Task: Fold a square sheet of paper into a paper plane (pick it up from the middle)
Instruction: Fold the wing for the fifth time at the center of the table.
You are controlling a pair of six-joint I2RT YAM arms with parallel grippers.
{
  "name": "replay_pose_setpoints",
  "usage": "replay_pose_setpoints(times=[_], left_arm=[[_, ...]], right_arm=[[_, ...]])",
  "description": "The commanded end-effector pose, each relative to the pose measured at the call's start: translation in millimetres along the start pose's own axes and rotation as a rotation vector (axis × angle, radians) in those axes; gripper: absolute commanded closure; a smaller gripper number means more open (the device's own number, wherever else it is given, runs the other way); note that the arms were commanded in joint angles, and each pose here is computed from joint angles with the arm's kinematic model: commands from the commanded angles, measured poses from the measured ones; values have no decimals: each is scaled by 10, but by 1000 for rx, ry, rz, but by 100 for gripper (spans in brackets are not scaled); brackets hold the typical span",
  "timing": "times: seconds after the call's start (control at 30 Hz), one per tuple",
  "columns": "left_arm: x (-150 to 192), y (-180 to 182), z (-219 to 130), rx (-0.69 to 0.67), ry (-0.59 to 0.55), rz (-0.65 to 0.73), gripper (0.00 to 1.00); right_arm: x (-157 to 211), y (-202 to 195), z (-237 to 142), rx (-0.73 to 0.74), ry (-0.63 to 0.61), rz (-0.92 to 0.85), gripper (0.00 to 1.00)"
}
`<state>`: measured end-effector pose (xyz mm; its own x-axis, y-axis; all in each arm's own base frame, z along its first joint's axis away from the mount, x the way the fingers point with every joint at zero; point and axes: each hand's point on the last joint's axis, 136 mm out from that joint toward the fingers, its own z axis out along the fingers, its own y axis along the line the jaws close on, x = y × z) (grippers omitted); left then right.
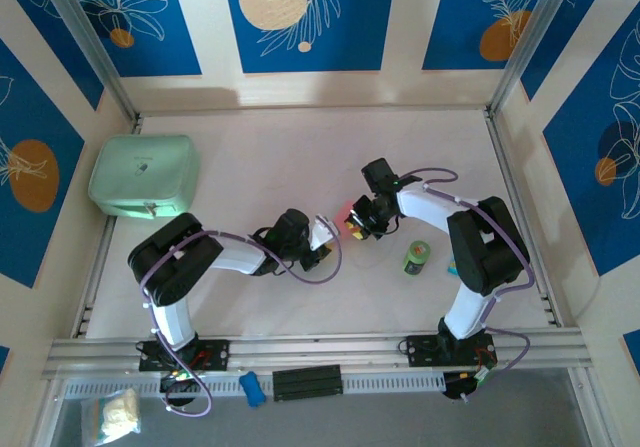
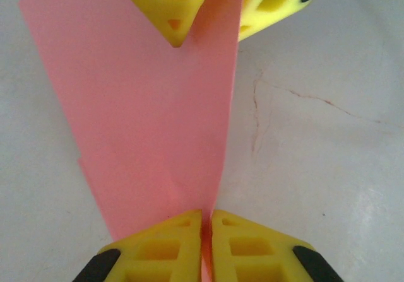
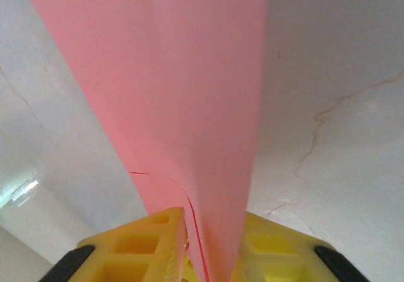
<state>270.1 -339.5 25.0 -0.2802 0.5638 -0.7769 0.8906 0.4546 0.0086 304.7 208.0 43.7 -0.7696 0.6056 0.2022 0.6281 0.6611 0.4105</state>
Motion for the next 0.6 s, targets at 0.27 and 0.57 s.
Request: replay_pose_setpoints(times=[0.27,0.57], left_arm=[[18,81,-45,76,-4,-284,91],[-57,121,-46,227,-7,-598,91]], right_arm=[[-91,65,-306,-34,-34,-27,57],[-263,-29,-490,-47,-98,-63,49]])
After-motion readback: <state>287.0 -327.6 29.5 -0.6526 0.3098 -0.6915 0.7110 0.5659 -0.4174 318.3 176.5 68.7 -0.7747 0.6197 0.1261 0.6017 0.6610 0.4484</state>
